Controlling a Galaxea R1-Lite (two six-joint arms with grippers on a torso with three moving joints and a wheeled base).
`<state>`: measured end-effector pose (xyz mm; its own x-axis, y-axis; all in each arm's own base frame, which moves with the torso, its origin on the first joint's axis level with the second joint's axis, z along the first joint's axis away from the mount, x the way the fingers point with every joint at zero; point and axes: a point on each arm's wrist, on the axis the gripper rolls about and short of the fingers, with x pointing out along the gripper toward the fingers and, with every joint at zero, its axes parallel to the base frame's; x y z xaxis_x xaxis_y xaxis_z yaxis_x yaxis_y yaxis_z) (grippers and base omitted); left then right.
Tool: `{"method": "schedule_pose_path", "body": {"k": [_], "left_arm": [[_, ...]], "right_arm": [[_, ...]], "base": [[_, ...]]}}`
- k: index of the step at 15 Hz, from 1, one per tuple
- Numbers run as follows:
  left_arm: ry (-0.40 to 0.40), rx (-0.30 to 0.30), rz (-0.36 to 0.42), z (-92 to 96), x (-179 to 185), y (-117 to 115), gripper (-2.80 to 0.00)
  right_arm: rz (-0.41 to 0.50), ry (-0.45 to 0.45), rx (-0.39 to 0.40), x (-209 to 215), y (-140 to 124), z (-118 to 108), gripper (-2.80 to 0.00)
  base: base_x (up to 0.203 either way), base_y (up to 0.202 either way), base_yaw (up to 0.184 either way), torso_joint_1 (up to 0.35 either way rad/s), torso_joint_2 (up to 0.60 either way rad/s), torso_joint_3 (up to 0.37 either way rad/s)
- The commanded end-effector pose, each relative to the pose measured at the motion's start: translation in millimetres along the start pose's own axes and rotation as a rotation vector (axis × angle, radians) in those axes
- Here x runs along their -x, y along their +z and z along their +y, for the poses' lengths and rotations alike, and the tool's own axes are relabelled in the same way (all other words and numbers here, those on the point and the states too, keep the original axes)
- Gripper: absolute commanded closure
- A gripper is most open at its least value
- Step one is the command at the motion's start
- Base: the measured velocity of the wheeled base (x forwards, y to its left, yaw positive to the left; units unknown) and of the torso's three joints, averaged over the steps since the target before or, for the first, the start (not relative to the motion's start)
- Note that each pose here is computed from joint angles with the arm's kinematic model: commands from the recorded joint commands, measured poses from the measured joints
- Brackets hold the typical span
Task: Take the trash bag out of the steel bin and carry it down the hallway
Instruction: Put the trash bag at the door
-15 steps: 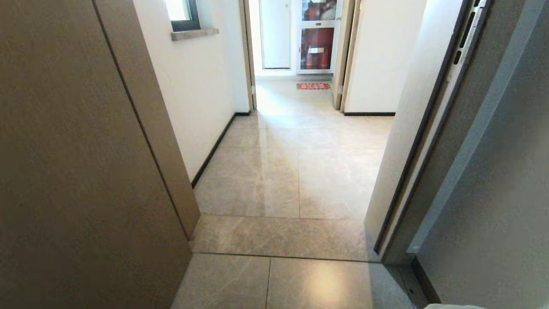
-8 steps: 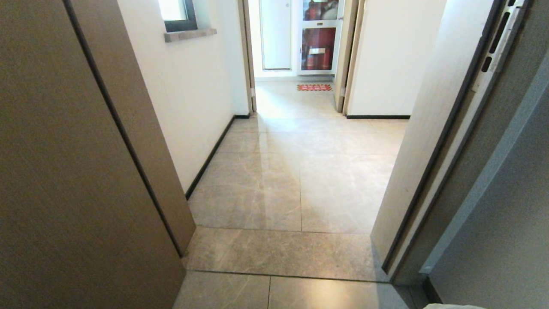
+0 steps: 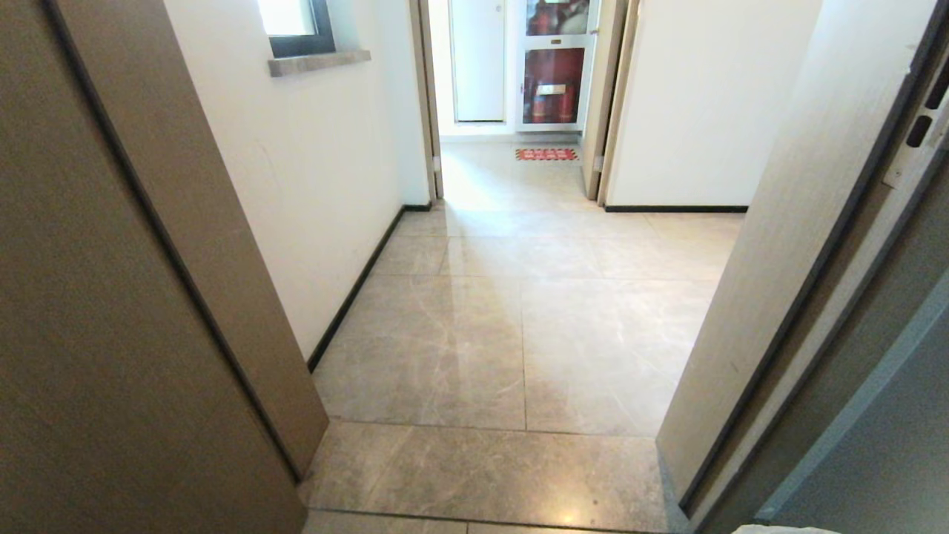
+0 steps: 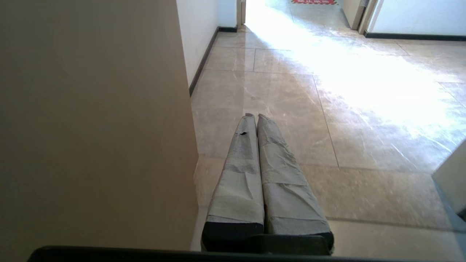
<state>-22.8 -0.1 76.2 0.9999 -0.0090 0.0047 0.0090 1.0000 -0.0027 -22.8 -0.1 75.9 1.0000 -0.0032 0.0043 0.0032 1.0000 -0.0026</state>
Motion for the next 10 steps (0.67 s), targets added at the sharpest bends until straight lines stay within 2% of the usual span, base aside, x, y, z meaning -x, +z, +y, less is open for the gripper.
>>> {"method": "schedule_pose_path", "body": {"k": [1, 10], "left_arm": [[0.000, 0.000, 0.000, 0.0, 0.0, -0.2, 0.00], [0.000, 0.000, 0.001, 0.0, 0.0, -0.2, 0.00]], "right_arm": [[0.001, 0.000, 0.000, -0.1, 0.1, 0.0, 0.00], [0.001, 0.000, 0.000, -0.1, 0.1, 0.0, 0.00]], "base": [[0.191, 0.000, 0.002, 0.005, 0.00, 0.002], [0.193, 0.000, 0.001, 0.001, 0.00, 0.003]]}}
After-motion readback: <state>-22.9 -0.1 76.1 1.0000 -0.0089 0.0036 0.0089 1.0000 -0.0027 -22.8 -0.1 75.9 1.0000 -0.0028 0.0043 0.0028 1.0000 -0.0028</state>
